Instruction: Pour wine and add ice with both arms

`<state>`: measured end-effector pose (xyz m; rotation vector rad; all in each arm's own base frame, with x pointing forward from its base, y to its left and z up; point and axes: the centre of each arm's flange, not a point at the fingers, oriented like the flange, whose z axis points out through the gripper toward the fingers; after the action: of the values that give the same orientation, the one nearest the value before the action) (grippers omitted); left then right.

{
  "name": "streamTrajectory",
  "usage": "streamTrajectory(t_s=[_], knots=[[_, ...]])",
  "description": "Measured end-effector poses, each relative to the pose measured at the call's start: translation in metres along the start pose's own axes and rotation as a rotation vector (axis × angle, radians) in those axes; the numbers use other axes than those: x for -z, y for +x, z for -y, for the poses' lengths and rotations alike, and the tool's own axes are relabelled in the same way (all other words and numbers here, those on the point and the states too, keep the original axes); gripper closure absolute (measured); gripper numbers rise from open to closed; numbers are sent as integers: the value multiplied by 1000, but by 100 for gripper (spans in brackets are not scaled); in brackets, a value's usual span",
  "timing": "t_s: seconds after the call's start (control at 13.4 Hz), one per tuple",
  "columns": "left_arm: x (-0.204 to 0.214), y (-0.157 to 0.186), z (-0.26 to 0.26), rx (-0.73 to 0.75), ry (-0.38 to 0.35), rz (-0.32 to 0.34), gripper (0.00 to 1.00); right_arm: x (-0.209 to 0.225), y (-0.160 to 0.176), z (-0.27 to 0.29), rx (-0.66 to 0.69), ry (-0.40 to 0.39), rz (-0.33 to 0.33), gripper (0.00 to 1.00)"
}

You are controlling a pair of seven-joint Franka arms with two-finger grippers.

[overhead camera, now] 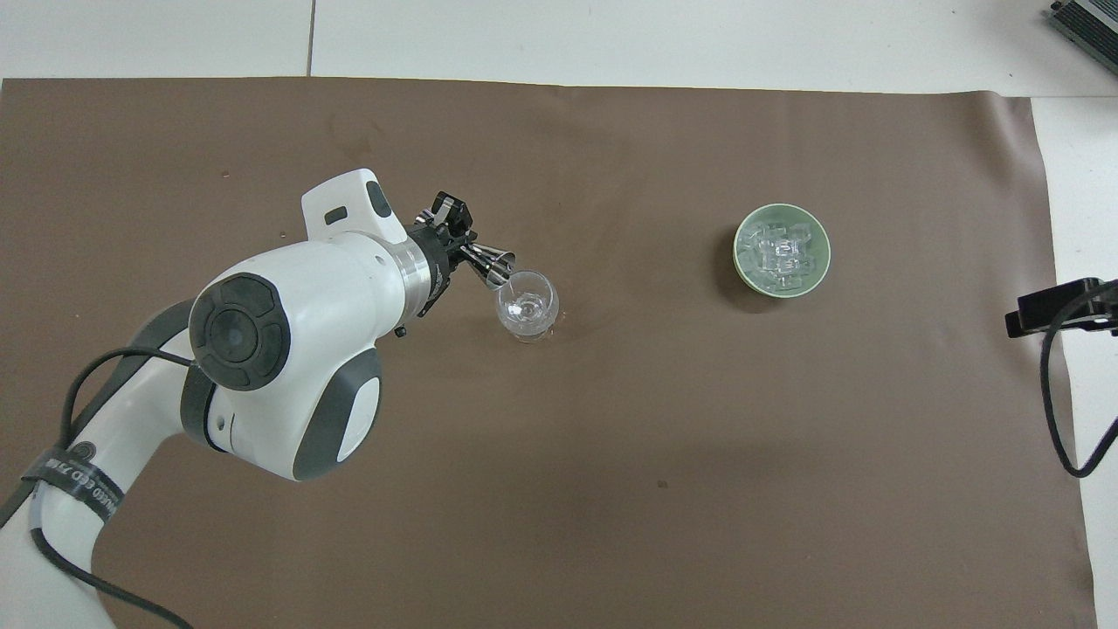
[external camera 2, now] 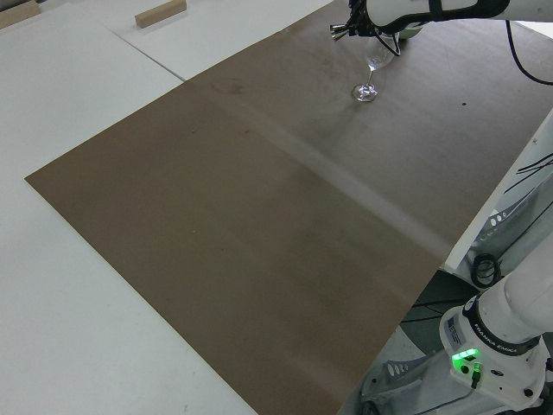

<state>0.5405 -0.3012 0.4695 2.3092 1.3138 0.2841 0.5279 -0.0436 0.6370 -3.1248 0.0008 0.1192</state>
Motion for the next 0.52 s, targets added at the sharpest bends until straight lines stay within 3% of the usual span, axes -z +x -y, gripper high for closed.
streamTrajectory(t_s=[0.52], knots=[[2, -1, -2, -30, 12, -16, 79, 0, 0, 0, 0, 0, 0, 0]])
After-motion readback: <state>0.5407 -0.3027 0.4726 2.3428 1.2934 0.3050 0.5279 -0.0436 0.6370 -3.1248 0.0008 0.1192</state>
